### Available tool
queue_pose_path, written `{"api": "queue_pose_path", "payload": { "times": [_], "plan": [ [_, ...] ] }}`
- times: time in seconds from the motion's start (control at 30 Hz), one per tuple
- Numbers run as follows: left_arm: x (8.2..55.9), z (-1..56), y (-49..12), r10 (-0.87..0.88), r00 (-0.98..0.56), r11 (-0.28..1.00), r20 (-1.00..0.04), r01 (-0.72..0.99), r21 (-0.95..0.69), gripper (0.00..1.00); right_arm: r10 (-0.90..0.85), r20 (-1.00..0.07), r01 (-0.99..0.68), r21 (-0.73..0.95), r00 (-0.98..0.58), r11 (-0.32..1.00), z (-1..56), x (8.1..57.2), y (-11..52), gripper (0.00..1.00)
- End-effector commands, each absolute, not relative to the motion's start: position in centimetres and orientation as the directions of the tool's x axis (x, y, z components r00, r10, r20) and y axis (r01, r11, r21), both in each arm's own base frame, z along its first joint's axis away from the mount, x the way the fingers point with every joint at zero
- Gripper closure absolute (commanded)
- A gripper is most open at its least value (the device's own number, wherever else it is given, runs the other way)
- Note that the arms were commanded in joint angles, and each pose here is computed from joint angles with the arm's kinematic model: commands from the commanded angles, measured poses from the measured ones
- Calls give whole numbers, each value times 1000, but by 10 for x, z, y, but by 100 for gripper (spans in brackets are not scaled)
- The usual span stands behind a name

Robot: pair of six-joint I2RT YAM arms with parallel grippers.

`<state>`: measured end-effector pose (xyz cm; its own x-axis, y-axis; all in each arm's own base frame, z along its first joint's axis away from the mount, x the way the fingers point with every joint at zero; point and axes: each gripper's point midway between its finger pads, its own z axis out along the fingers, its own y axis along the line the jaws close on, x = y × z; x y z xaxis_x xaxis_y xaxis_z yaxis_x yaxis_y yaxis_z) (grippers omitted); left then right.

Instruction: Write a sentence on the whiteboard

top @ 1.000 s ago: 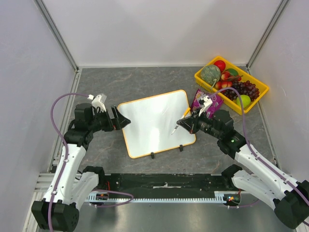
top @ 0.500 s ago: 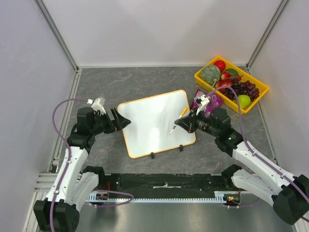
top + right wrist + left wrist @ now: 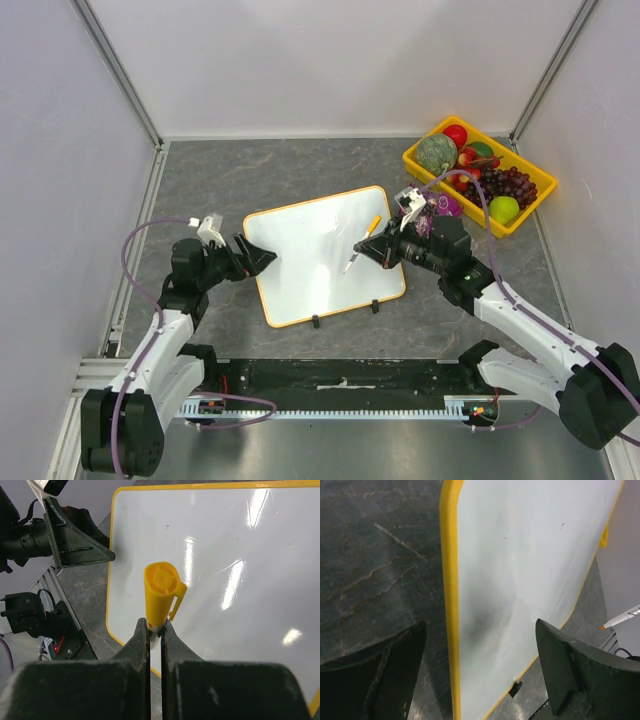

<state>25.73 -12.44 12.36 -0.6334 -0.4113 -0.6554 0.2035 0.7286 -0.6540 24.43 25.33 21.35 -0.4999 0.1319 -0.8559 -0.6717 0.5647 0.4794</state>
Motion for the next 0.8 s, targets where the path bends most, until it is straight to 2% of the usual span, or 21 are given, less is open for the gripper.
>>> {"api": "queue_pose_path", "payload": {
  "times": [0.0,0.2,0.5,0.7,0.77],
  "plan": [
    [271,152,-136,-414,-519,670,-748,382,-636,7,187,-884,-725,459,-428,513,253,254,268,100],
    [266,143,-148,-374,-527,620,-763,470,-629,13,169,-901,-752,428,-401,501,257,257,292,100],
    [248,134,-155,-345,-541,576,-767,524,-628,29,185,-916,-801,402,-357,444,268,264,330,100],
    [240,129,-155,-332,-549,573,-767,528,-626,47,181,-925,-814,380,-335,440,270,272,350,100],
    [240,129,-154,-333,-549,579,-767,523,-625,44,176,-928,-816,374,-330,440,270,274,355,100]
  ]
}}
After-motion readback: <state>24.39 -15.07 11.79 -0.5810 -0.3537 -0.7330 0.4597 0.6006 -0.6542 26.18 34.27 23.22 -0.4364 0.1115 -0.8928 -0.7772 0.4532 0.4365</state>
